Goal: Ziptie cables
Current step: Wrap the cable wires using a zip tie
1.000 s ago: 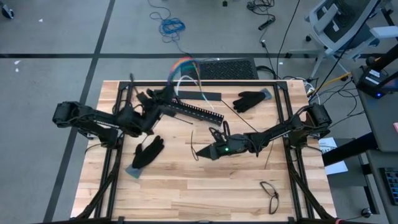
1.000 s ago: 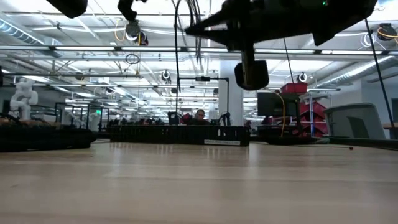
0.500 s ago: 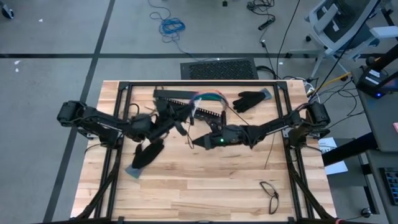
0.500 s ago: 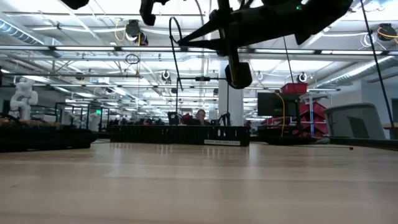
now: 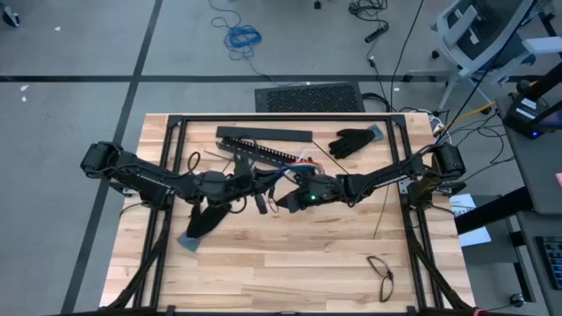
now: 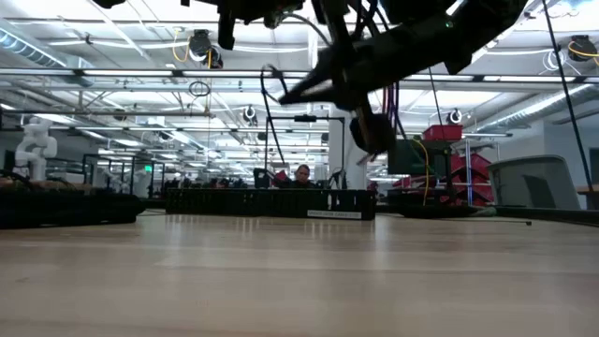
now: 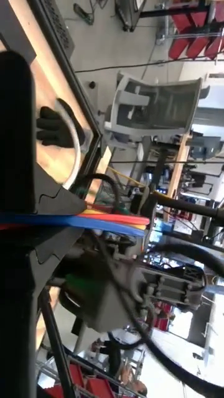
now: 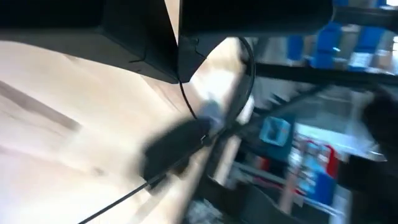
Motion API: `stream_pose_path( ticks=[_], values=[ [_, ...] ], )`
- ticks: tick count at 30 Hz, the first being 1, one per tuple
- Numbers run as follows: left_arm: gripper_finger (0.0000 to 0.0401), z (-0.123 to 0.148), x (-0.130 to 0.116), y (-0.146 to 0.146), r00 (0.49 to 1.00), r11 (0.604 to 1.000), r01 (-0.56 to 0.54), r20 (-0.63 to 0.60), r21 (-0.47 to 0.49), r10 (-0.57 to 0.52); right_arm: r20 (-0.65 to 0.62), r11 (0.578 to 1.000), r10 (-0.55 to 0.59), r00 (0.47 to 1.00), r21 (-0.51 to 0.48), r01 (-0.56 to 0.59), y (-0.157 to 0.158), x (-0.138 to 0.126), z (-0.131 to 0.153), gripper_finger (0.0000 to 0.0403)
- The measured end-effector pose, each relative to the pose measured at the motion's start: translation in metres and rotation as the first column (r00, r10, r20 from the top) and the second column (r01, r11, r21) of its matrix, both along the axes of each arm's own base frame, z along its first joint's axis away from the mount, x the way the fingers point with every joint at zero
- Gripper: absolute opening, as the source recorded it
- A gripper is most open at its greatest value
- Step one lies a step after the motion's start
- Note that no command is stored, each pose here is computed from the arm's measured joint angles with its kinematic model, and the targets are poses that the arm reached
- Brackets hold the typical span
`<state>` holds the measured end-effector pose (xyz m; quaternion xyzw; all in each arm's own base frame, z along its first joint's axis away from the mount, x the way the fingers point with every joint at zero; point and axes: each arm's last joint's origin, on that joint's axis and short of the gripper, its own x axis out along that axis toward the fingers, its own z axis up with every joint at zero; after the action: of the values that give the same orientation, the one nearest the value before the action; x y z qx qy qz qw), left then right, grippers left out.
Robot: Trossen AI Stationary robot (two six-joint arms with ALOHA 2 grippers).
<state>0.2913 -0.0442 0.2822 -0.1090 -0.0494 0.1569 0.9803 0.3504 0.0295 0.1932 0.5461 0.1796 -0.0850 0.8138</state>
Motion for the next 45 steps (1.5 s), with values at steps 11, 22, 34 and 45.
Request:
stream_pose_path(
  ticks=[11,22,34,45],
  values=[
    [0.0009,-0.007,0.001,-0.001,0.996,0.998,0.045,-0.075,0.032,-0.043,-0.055,0.999,-0.008,0.998,-0.052,0.005,-0.009,0.011,0.017,0.0],
    [0.0008,-0.016,0.003,-0.001,0.985,0.994,0.051,-0.167,0.097,-0.034,-0.118,0.988,0.027,0.993,-0.149,-0.045,-0.019,0.021,0.04,0.0],
    [0.0008,-0.017,0.002,-0.001,0.981,0.991,0.05,-0.191,0.123,-0.026,-0.016,0.99,0.081,0.997,-0.116,-0.082,-0.004,0.026,0.052,0.0],
    [0.0007,-0.03,-0.002,-0.012,0.937,0.968,0.137,-0.346,0.213,-0.056,-0.086,0.976,0.127,0.988,-0.165,-0.14,-0.011,0.025,0.05,0.0]
  ],
)
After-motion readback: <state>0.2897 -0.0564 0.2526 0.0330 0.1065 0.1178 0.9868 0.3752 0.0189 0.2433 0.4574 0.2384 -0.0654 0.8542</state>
